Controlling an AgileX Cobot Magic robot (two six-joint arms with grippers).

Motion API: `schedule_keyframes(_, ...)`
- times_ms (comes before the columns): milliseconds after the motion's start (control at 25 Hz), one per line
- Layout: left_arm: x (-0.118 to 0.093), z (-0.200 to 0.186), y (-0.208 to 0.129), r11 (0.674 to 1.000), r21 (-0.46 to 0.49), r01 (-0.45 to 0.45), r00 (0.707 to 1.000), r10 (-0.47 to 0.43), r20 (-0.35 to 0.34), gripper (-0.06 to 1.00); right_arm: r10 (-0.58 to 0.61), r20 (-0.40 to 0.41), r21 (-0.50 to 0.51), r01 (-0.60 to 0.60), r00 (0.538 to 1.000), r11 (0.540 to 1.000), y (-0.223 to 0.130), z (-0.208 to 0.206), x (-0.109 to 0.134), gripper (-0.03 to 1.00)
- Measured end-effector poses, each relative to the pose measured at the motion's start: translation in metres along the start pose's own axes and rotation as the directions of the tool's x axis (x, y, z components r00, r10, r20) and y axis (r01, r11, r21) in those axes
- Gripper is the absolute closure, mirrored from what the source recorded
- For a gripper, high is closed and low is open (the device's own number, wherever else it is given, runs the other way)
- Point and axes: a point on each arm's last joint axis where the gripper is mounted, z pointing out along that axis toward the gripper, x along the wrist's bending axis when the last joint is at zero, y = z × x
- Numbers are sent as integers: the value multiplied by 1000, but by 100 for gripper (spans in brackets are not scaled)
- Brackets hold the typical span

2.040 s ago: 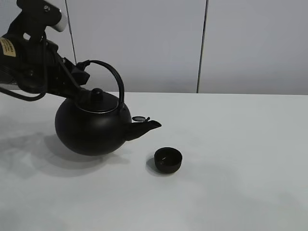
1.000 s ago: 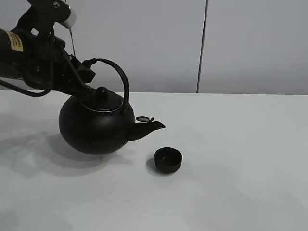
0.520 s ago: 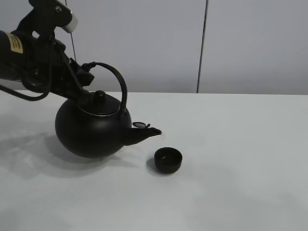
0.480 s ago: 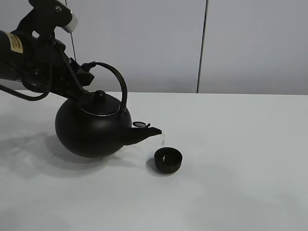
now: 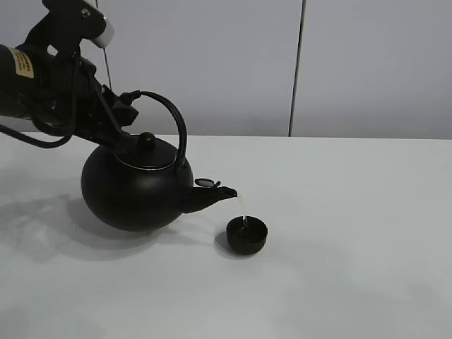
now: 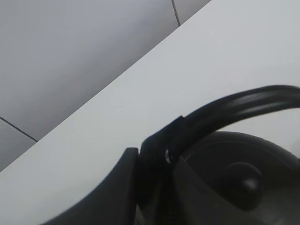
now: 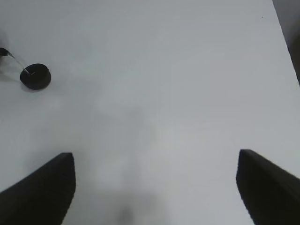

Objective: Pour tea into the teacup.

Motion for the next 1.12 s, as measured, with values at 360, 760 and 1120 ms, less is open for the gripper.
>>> schedule_keyframes(360,0,0,0,1000,0,12,1000,-12,0,82,0,0,0,0,1000,1000,0,0,0,33)
schedule_keyframes(760,0,0,1,980,-16,197,980,-197,-1,82,0,0,0,0,1000,1000,0,0,0,33)
schedule_keyframes(1120,-8,-7,-6,955,-134,263,965,-263,18,82,0,0,0,0,1000,1000,0,0,0,33)
